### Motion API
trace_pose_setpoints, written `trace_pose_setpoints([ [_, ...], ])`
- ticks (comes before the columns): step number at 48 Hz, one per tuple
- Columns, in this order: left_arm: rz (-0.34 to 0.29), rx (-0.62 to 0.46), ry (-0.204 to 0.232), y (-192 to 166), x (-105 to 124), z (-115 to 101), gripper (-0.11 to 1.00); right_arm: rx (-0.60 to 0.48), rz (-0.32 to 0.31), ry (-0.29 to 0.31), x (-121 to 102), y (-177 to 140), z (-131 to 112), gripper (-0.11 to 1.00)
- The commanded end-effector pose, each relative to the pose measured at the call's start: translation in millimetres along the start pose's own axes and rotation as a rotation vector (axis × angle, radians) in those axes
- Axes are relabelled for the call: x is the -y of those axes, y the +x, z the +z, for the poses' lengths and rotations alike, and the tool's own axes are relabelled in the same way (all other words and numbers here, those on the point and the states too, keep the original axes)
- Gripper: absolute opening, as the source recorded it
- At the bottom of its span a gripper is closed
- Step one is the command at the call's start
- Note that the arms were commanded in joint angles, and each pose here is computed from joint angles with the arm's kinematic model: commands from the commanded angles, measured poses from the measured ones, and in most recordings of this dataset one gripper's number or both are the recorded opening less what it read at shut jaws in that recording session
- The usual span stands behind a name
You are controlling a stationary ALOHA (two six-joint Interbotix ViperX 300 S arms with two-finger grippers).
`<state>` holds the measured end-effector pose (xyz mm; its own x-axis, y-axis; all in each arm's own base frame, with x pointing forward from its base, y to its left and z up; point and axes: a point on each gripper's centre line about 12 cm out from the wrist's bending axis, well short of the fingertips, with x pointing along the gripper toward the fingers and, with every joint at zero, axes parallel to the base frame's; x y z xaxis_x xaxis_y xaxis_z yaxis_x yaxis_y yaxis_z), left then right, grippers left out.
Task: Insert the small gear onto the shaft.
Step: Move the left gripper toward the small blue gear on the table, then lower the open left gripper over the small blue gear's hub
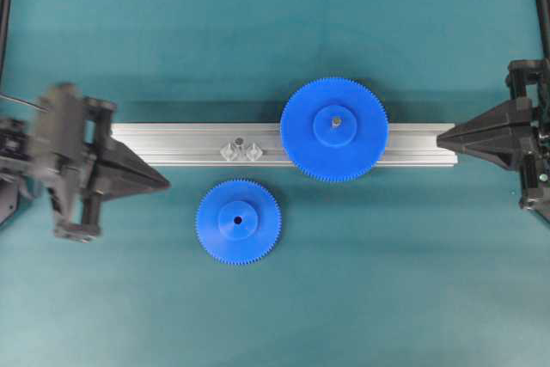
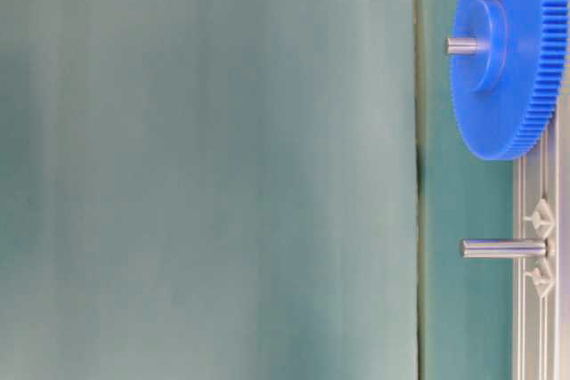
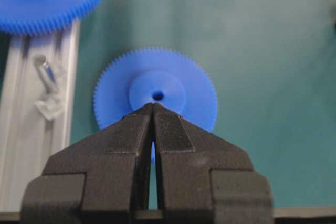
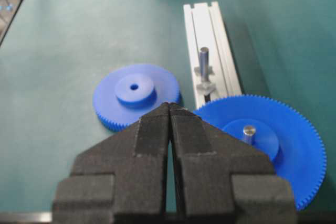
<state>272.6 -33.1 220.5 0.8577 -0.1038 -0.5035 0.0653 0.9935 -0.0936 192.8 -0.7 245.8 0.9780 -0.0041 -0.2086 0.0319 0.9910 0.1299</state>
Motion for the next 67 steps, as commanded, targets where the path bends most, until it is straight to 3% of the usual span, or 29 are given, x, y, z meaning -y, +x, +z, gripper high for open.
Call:
trace_pose_setpoints([
  [1, -0.017, -0.019, 0.015, 12, 8, 13, 0.00, 0.025, 0.002, 0.010, -1, 2, 11, 0.04],
  [18, -0.024, -0.135, 0.028, 61, 18, 18, 0.00, 0.002, -0.001, 0.011, -1, 2, 8, 0.04],
  [48, 0.010, -0.391, 0.039, 112, 19, 13, 0.00, -0.018, -0.003, 0.011, -1, 2, 6, 0.04],
  [67, 0.016, -0.435, 0.040, 122, 20, 16, 0.00, -0.020, -0.003, 0.028, -1, 2, 6, 0.04],
])
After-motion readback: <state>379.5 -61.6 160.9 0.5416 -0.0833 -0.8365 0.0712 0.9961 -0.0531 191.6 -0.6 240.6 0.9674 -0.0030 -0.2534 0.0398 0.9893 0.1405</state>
